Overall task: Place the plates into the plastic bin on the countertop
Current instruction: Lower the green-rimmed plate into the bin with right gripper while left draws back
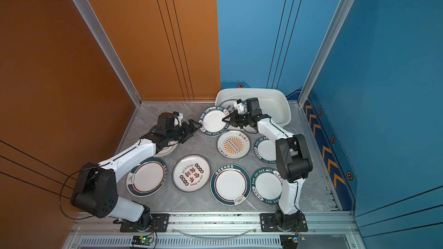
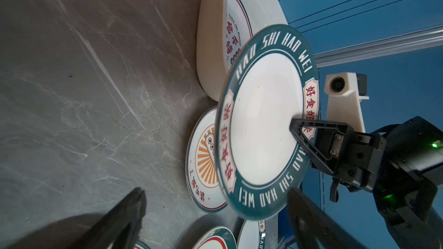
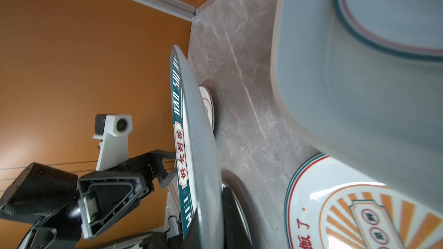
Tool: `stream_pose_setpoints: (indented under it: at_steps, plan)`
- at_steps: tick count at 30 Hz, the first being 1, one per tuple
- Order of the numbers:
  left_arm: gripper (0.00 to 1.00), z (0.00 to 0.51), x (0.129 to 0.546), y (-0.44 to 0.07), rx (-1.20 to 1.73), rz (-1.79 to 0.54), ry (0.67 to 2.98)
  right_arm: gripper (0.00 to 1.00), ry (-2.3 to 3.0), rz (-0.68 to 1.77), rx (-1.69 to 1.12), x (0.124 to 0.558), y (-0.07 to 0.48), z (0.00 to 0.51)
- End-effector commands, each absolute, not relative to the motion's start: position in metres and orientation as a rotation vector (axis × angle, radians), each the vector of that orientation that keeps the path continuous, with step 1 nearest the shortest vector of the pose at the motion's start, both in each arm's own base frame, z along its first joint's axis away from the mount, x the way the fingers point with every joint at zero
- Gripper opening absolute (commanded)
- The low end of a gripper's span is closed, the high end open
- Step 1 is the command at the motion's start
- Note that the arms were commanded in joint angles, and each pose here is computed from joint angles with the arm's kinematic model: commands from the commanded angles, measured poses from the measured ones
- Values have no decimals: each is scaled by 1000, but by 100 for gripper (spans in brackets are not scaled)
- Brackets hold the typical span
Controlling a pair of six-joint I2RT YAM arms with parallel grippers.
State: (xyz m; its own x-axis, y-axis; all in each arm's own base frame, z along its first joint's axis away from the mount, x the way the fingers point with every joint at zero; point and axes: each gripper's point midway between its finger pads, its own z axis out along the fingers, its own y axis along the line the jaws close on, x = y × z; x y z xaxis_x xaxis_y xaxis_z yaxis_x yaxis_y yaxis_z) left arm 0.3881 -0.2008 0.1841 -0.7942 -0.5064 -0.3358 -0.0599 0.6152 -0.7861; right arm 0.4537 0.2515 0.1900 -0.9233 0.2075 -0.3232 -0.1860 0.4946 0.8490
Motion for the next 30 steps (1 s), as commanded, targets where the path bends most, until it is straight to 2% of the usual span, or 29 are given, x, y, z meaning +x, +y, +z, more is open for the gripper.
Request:
stream_pose_setpoints:
  at_steps: [1, 9, 15, 19, 22, 30]
  plan:
    - [98, 192, 379, -191, -414, -1036, 2270, 0, 2348, 1248, 92, 476, 210, 207]
    - [98, 188, 365, -149, -475, -936, 2246, 0, 2303, 912, 471, 533, 91, 207]
    - [98, 192, 359, -132, -456, -862, 2269, 0, 2239, 768, 697, 565, 20, 195]
    - [98, 187, 354, -125, -474, -865, 2271, 0, 2202, 717, 790, 578, -13, 193]
    - [98, 183, 351, -121, -497, -871, 2271, 0, 2214, 674, 872, 584, -37, 168]
    - [98, 173, 348, -113, -524, -867, 2287, 0, 2254, 608, 951, 587, -66, 137]
